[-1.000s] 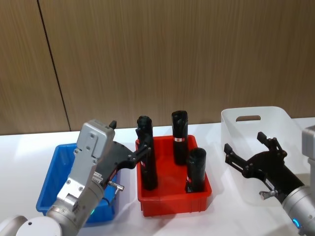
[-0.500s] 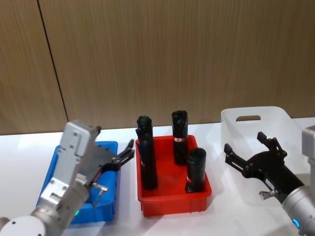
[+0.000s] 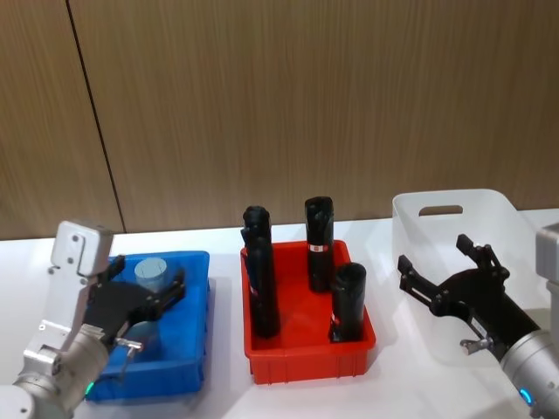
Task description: Pick the cotton swabs from the blue box and place them into the white box.
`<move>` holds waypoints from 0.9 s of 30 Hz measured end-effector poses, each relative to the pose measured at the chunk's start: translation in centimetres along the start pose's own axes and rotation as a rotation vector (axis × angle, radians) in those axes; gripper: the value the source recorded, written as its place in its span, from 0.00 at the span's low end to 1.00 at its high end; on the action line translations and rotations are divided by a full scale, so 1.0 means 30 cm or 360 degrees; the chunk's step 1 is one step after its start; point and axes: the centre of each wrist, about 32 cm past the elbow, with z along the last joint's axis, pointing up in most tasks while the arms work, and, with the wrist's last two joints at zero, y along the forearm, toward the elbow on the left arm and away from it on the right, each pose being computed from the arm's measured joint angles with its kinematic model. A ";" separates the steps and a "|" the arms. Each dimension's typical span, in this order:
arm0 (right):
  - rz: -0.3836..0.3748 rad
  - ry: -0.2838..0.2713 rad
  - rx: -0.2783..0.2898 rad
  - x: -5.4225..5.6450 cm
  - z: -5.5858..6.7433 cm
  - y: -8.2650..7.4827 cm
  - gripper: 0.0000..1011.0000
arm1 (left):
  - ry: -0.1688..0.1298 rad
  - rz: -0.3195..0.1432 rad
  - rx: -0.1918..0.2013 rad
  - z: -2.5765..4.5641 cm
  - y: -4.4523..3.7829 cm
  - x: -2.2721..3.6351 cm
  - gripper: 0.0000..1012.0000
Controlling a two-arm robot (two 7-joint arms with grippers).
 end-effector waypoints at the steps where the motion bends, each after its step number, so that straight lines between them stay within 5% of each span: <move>1: 0.0000 0.0000 0.0000 0.000 0.000 0.000 0.99 | 0.0011 0.0008 0.0017 -0.002 0.000 0.005 0.99; 13: 0.0000 0.0000 0.0000 0.000 0.000 0.000 0.99 | 0.0111 0.0103 0.0228 -0.037 -0.014 0.068 0.99; 27: 0.0000 0.0000 0.0000 0.000 0.000 0.000 0.99 | 0.0164 0.0126 0.0359 -0.066 -0.052 0.104 0.99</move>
